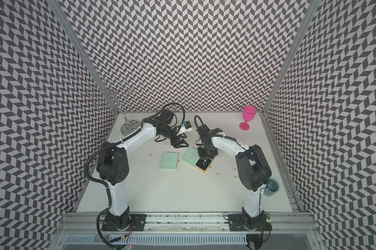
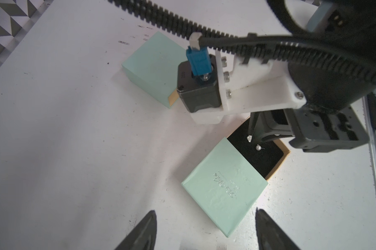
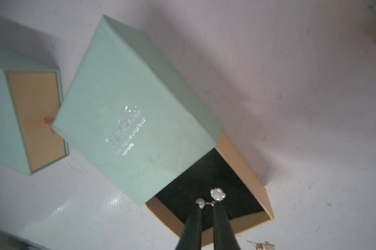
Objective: Place the earrings into the drawer-style jewelry box
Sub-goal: Insert the earring into the inner lining.
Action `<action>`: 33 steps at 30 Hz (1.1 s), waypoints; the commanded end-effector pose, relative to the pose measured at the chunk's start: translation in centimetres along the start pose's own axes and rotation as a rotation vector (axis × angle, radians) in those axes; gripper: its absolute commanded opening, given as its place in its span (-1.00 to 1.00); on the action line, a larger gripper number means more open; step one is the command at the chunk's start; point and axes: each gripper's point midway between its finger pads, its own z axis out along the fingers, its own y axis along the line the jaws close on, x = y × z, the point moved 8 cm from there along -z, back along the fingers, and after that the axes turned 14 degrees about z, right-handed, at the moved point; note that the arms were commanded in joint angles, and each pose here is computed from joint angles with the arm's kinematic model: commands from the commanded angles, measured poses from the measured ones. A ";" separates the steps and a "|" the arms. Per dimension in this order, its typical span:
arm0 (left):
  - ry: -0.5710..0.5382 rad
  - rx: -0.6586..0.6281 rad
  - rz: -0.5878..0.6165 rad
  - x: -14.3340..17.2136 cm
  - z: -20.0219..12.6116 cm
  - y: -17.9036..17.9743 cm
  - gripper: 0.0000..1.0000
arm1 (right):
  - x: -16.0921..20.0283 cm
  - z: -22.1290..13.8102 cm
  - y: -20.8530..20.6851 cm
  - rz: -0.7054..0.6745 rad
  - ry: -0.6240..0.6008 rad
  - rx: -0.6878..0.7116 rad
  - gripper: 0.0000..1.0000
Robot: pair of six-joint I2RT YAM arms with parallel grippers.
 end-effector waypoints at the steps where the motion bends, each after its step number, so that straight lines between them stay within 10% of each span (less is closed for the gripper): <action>1: -0.016 0.033 0.022 0.0 0.1 -0.6 0.45 | 0.3 -0.4 -0.1 -0.015 -0.020 0.016 -0.84; 33: 0.025 0.148 0.005 2.5 2.7 -3.5 0.40 | 0.2 3.2 -0.6 -0.017 0.019 0.038 -0.92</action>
